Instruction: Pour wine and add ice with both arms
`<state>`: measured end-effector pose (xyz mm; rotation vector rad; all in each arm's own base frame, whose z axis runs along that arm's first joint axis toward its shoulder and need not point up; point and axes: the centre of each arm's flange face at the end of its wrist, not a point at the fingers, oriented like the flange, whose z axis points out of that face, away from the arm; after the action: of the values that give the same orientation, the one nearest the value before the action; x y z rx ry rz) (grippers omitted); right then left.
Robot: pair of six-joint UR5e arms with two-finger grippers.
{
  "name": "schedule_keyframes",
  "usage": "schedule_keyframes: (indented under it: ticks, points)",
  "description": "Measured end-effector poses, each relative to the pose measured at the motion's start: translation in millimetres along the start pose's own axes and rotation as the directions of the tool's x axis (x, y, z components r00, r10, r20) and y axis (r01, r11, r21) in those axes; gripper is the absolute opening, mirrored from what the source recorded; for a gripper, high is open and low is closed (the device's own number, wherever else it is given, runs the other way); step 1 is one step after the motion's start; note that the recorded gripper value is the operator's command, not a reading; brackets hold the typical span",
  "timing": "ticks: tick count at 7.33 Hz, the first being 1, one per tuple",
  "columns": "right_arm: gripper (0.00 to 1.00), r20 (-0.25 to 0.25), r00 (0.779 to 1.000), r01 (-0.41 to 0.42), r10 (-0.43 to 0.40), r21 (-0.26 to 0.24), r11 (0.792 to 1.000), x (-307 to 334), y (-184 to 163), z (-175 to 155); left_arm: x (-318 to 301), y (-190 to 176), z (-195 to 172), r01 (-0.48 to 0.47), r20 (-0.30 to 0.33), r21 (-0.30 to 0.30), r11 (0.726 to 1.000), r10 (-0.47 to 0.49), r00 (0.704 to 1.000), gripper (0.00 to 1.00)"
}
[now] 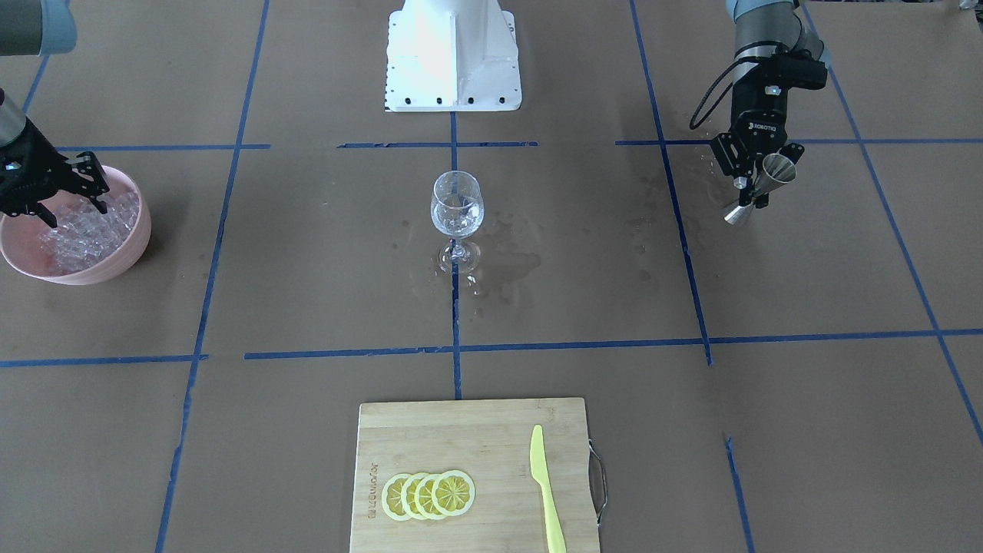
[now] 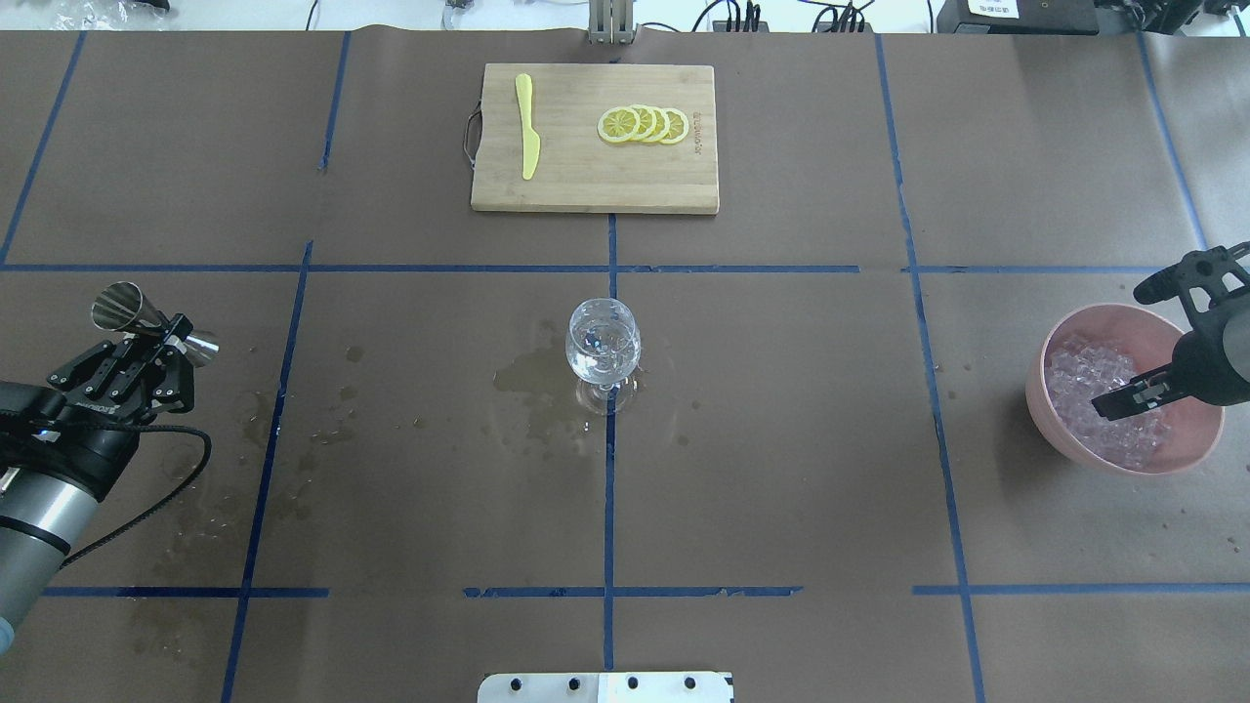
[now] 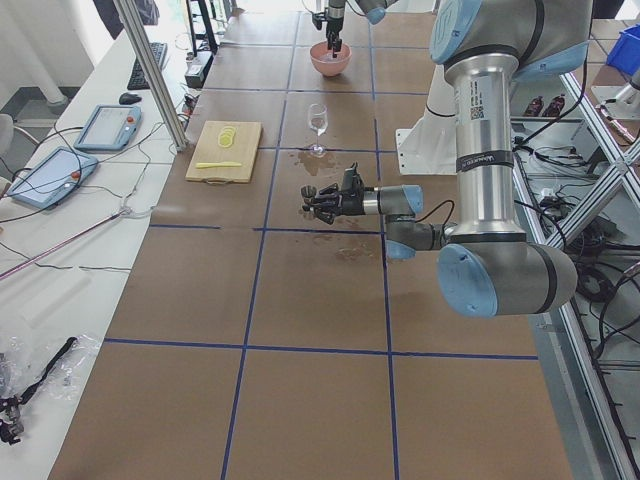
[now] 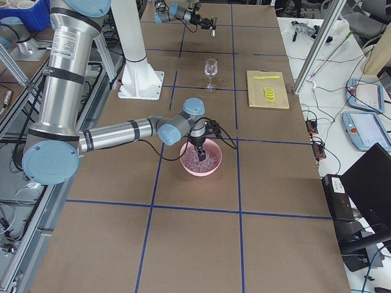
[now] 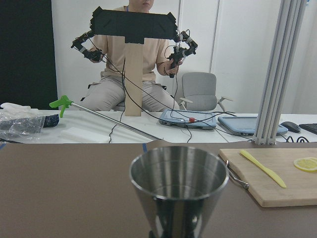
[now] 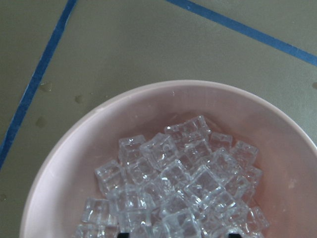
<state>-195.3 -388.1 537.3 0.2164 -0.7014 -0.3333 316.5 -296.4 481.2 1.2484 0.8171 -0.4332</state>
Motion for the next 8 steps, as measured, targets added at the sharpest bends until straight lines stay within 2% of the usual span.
schedule_keyframes:
  ticks: [3,4,5,7,8]
  points:
    - [0.66,-0.001,1.000,0.008,-0.008,-0.012,1.000,2.5,-2.2,2.4,-1.9,3.0,0.5,-0.006,0.002,-0.003,1.000,0.006,1.000,0.00]
    - [0.62,-0.002,1.000,0.008,-0.008,-0.017,1.000,3.4,-1.9,4.7,-2.3,3.6,0.7,-0.008,0.003,-0.003,1.000,0.008,1.000,0.00]
    - [0.52,-0.003,1.000,0.007,-0.007,-0.020,1.000,3.9,-1.5,6.4,-2.8,4.2,0.8,-0.009,0.004,-0.004,1.000,0.009,1.000,0.00]
    - [0.22,-0.004,1.000,0.007,-0.007,-0.024,1.000,3.8,-1.3,7.9,-4.0,5.8,1.2,-0.013,0.005,-0.006,1.000,0.013,1.000,0.00]
    - [0.02,-0.005,1.000,0.006,-0.006,-0.029,1.000,3.6,-1.1,8.7,-4.1,5.9,1.1,-0.012,0.004,-0.005,1.000,0.012,1.000,0.00]
